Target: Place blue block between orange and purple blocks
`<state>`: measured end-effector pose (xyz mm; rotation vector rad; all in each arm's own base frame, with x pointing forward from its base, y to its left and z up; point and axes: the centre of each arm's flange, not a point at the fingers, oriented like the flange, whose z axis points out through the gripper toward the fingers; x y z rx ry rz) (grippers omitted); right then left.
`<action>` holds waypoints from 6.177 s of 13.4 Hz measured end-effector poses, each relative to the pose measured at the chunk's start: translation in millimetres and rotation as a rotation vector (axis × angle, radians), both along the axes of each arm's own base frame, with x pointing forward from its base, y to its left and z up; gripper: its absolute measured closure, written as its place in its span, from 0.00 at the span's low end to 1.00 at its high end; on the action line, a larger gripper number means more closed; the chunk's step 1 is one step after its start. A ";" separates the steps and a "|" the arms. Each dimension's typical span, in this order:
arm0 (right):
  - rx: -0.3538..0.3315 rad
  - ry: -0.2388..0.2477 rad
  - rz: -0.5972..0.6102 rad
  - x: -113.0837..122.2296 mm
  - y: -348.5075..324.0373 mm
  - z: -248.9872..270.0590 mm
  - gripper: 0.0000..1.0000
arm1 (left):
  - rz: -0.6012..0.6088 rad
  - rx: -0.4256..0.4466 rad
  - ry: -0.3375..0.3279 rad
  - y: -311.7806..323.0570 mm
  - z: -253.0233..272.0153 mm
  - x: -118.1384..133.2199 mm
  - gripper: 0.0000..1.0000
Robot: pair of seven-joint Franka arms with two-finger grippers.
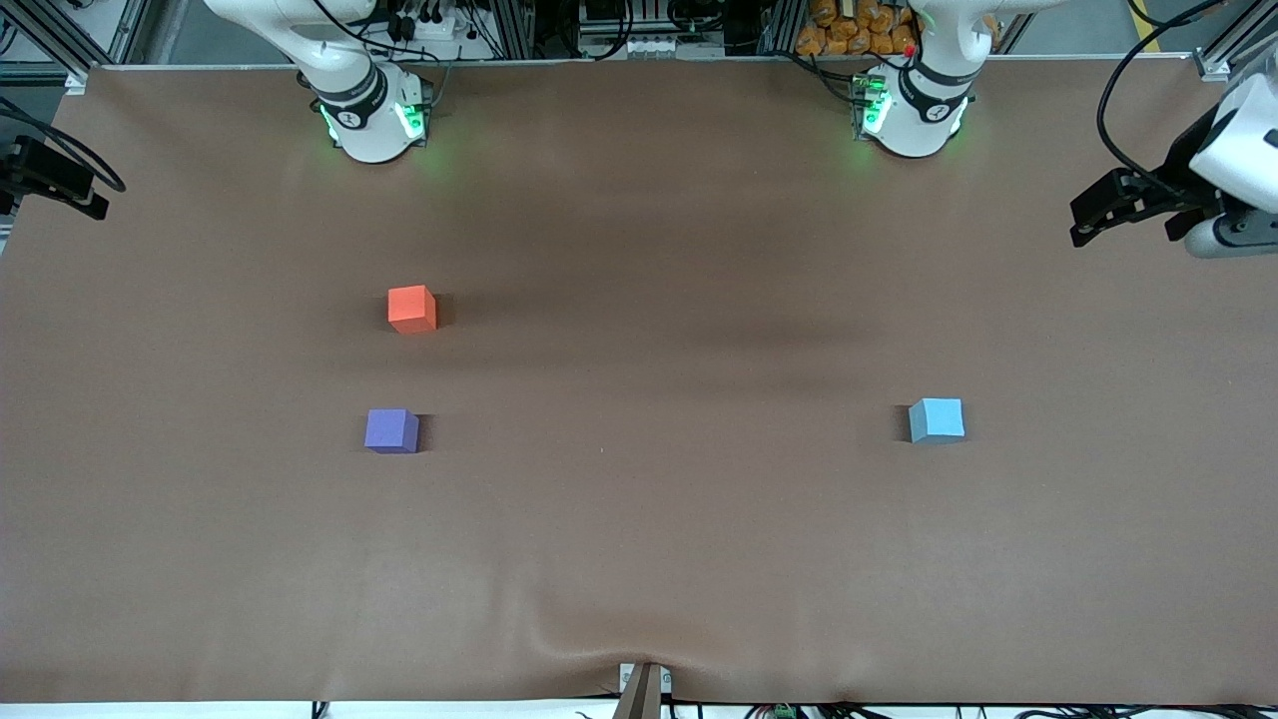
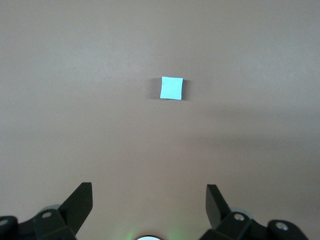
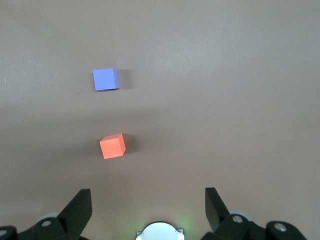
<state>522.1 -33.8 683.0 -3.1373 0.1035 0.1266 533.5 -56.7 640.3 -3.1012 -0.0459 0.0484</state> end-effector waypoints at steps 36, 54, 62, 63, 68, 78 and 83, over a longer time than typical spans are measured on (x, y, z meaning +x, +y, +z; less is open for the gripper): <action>0.000 0.021 0.002 6.7 0.7 -10.8 0.00 | -0.160 -0.143 0.003 -88.1 -395.4 85.8 0.45; -0.005 0.072 0.097 109.5 61.4 -159.6 0.00 | -0.378 -0.199 0.013 -512.2 -423.4 -62.2 0.51; 0.177 0.165 0.164 140.2 157.9 -296.1 0.00 | -0.300 -0.135 -0.112 -465.8 -306.8 1.6 0.00; 0.171 0.182 0.203 136.6 189.8 -321.2 0.00 | -0.258 -0.118 -0.123 -436.4 -267.5 20.0 0.00; 0.148 0.167 0.391 92.3 322.7 -365.8 0.00 | 0.011 -0.046 -0.156 -228.5 -110.6 90.0 0.00; 0.048 0.028 1.007 -10.6 487.7 -387.0 0.00 | 0.061 0.023 -0.112 -15.0 19.9 44.8 0.00; 0.010 -0.006 1.055 -11.8 495.3 -426.8 0.00 | 0.102 0.017 -0.079 13.0 20.6 12.4 0.00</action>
